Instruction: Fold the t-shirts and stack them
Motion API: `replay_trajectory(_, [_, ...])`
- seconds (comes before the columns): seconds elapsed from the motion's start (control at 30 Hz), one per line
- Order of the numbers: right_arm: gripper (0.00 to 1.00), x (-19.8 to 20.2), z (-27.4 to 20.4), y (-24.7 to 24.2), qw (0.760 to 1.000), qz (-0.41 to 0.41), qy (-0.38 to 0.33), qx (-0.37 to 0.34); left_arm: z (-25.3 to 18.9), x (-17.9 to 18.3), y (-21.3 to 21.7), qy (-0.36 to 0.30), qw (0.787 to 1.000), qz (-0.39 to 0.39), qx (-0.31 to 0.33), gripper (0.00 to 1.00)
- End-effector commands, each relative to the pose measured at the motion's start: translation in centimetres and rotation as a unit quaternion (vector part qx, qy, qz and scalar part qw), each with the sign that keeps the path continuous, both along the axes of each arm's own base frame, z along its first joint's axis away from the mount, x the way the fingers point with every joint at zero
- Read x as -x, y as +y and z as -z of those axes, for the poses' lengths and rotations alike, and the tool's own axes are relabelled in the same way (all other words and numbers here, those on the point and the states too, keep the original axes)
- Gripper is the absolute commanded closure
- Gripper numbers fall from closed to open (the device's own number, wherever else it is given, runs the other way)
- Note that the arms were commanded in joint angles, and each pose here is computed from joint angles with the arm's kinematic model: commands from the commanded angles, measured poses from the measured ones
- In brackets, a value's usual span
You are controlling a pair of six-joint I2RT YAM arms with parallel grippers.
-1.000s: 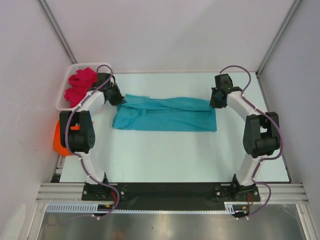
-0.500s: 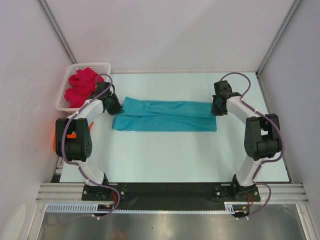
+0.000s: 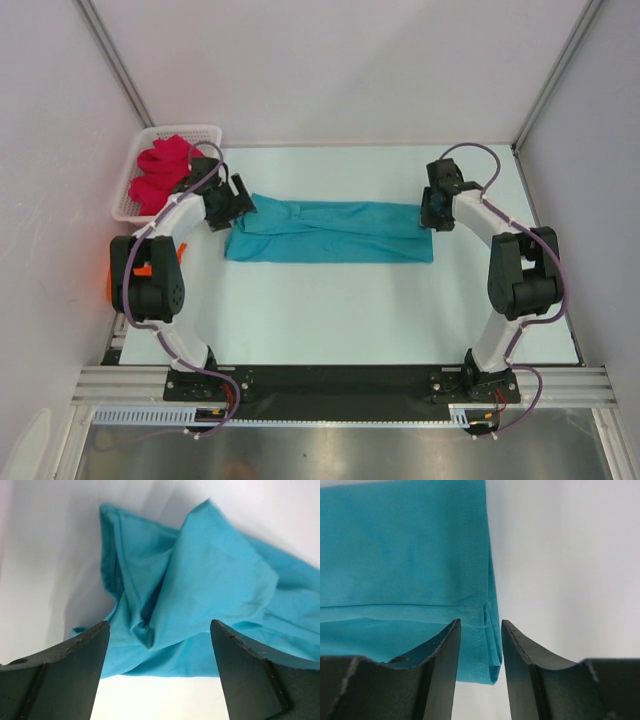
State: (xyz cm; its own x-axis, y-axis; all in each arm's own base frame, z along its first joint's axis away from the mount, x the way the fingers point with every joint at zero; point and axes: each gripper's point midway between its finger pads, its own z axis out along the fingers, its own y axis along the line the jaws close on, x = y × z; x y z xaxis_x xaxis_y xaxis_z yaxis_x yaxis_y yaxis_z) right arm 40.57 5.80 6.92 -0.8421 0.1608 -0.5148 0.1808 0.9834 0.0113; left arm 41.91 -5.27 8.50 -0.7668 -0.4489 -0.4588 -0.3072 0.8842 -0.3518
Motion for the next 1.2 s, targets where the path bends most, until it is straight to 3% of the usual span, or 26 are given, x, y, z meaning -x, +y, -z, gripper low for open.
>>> replay_trajectory(0.0, [0.56,-1.7,-2.2,0.7,1.0,-0.005,-0.027,0.006,-3.5,-3.5,-0.1,-0.051,0.999,-0.004,-0.002,0.12])
replay_trajectory(0.2, [0.56,-2.1,-2.9,0.6,0.999,-0.005,-0.031,0.015,-4.7,-7.4,-0.4,-0.076,0.997,-0.002,-0.004,0.12])
replay_trajectory(0.43, [0.56,-2.1,-2.1,0.4,1.0,-0.006,-0.02,0.023,-0.9,-10.5,-1.6,-0.054,0.998,0.016,0.012,0.13])
replay_trajectory(0.77, [0.57,-2.3,-1.5,0.1,0.999,-0.006,-0.012,0.033,1.9,-10.9,-4.0,-0.034,0.999,0.028,0.026,0.14])
replay_trajectory(1.17, [0.59,-1.9,-1.6,0.0,0.999,-0.007,-0.013,0.033,-2.6,-11.1,-2.6,-0.073,0.997,0.008,-0.01,0.14])
